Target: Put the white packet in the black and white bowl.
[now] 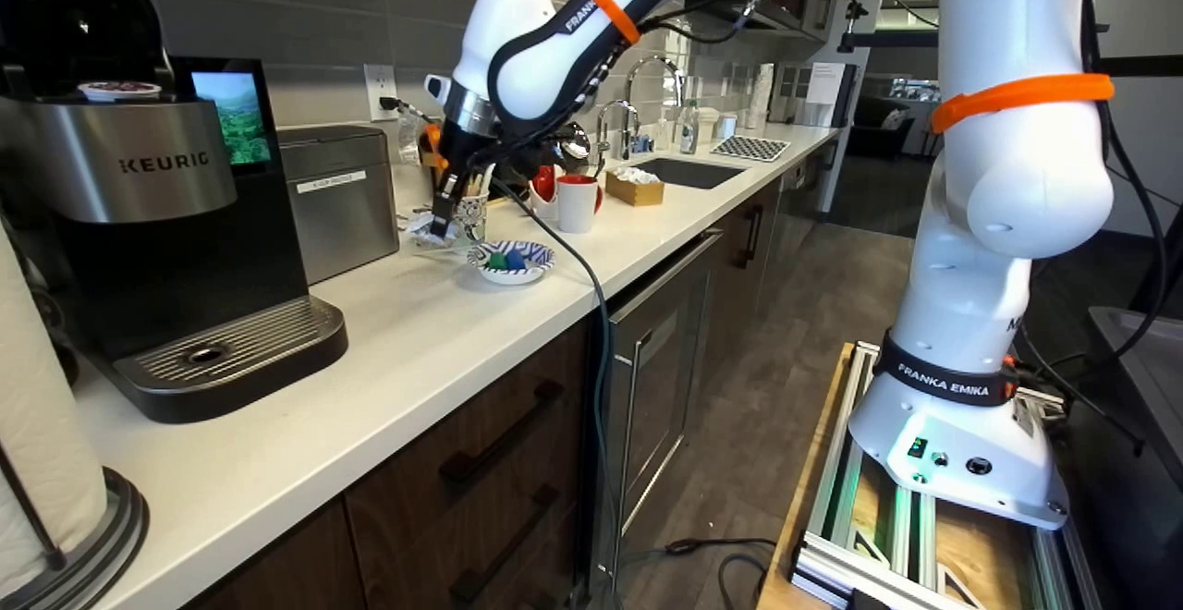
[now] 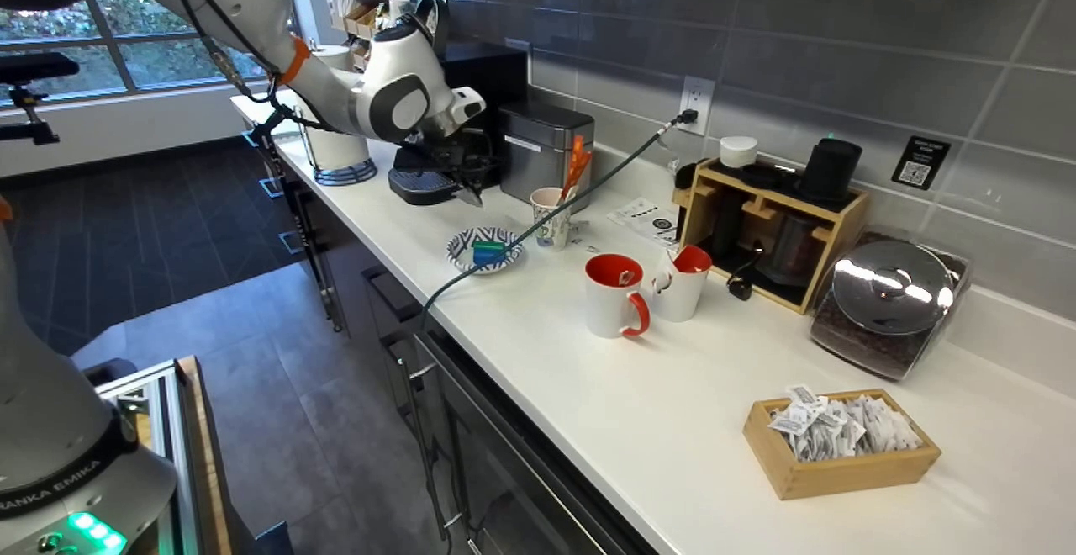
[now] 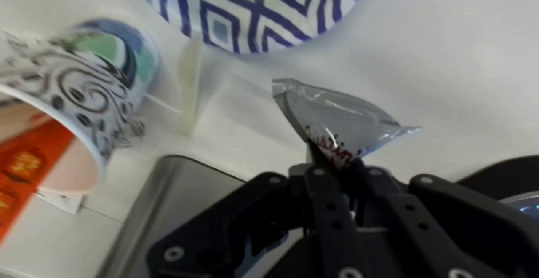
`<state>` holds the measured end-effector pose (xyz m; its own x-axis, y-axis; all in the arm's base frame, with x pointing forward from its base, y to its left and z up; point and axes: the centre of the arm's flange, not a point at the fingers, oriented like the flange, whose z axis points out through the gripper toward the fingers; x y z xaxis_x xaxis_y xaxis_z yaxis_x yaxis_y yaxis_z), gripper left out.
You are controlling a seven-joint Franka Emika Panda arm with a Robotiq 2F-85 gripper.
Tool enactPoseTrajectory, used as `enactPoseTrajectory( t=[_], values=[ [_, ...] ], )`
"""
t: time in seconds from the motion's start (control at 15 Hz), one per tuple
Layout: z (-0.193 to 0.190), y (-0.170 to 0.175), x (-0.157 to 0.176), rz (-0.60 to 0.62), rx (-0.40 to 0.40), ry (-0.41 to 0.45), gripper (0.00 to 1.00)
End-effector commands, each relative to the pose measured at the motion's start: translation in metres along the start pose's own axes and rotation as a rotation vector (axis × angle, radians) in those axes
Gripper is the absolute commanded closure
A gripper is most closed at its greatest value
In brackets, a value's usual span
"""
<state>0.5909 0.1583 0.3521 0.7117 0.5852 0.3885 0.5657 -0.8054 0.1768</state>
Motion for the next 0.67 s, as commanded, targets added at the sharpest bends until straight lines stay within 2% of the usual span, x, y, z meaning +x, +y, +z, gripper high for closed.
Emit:
enactPoseTrajectory(
  t=[0.0,0.27,0.33,0.4,0.6],
  values=[
    [-0.020,0.010,-0.063,0.152,-0.066,-0.024,0.97],
    [-0.021,0.021,-0.099,0.261,-0.063,-0.055,0.97],
    [-0.018,0.024,-0.103,0.277,-0.064,-0.063,0.64],
    [-0.018,0.027,-0.105,0.288,-0.070,-0.053,0.63],
    [-0.019,0.033,-0.108,0.315,-0.125,-0.020,0.40]
  ],
)
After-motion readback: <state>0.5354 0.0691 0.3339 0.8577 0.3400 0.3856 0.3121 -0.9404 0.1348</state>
